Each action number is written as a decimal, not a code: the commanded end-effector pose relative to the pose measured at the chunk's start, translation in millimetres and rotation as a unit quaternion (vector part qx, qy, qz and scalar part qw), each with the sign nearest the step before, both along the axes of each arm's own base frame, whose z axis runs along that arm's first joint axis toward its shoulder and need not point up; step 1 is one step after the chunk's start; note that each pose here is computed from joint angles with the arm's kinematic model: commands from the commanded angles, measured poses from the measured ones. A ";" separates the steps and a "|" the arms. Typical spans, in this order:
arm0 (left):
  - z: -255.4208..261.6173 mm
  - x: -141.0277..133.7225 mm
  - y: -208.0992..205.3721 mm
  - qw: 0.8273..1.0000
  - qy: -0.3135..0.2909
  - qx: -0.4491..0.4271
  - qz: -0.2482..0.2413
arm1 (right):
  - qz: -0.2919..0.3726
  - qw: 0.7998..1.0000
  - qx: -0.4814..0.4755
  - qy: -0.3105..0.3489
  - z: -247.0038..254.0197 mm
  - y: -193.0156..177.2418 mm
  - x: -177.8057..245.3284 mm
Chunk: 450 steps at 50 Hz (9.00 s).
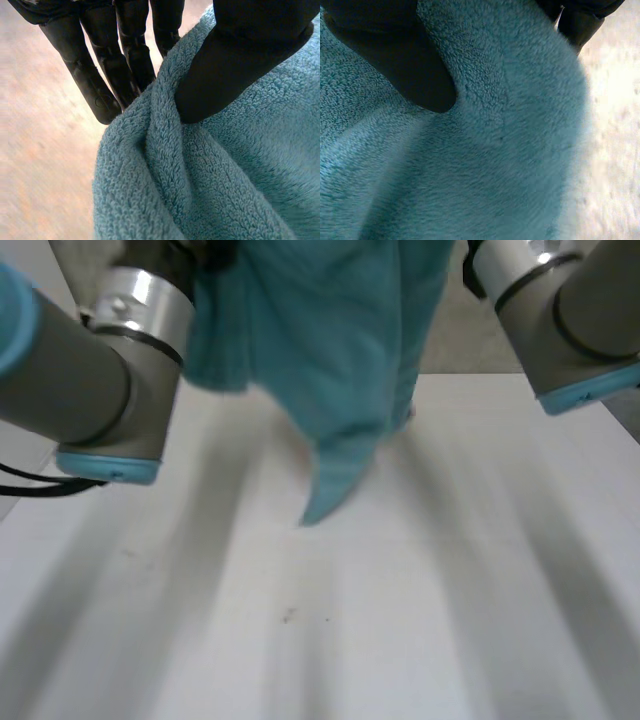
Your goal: Fold the laundry
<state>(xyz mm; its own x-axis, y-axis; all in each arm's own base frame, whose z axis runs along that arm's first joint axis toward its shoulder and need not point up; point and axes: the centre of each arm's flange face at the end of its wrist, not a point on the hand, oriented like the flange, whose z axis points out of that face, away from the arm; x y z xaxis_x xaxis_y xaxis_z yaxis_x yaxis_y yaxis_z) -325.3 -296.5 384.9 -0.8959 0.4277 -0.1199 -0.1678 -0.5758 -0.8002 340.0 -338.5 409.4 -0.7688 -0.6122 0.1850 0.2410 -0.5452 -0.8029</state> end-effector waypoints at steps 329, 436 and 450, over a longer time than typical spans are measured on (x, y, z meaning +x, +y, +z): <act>-64.2 121.5 -22.4 0.958 -0.058 0.251 0.127 | -0.152 0.930 0.190 0.276 -33.8 47.7 -142.5; 20.5 72.9 10.5 0.998 0.009 0.052 0.035 | -0.158 0.868 0.458 0.106 -283.1 -9.9 -122.4; 24.8 80.8 9.8 0.998 0.014 0.048 0.045 | -0.179 0.867 0.459 0.079 -287.9 -38.1 -134.1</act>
